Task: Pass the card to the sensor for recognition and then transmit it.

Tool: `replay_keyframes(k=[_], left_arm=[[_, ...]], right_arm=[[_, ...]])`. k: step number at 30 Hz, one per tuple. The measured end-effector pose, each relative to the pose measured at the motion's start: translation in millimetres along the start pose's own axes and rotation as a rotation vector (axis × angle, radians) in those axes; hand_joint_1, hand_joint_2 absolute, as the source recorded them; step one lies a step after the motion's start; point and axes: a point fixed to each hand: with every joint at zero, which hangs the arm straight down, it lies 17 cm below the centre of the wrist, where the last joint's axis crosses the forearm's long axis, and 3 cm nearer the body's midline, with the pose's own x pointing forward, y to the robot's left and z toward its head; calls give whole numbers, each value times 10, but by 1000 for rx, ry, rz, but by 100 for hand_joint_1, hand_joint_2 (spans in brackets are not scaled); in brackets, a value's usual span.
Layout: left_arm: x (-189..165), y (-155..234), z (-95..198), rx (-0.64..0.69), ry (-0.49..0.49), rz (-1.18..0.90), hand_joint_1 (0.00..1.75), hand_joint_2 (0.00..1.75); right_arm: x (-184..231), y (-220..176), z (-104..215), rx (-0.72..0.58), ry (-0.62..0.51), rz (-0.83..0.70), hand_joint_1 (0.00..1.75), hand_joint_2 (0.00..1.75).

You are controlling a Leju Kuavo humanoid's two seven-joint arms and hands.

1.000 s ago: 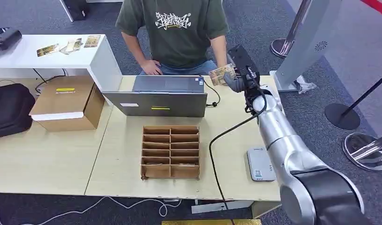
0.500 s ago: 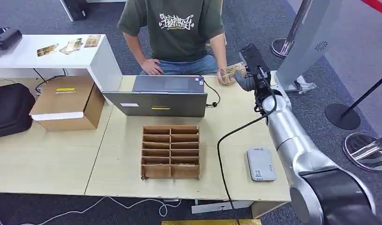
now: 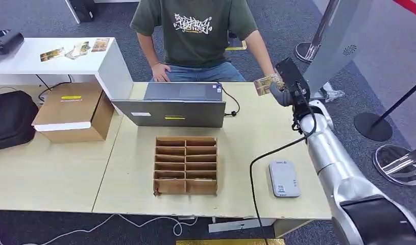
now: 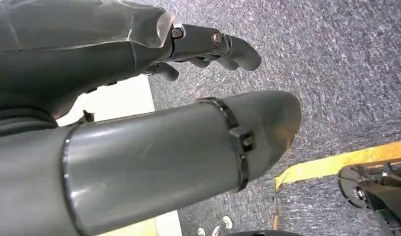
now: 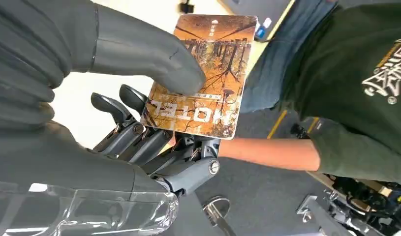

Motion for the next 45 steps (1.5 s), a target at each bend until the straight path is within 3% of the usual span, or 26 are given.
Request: replay_keyframes(k=[12, 21, 45], left_arm=[[-51, -12, -2, 2, 2, 32, 0, 0], [-59, -21, -1, -2, 4, 43, 0, 0], [-127, -49, 1, -6, 16, 57, 0, 0]], right_arm=[[-219, -51, 159, 48, 24, 67, 175, 175], [-645, 69, 410, 86, 77, 73, 175, 175], [-1232, -235, 1284, -32, 113, 44, 175, 175]])
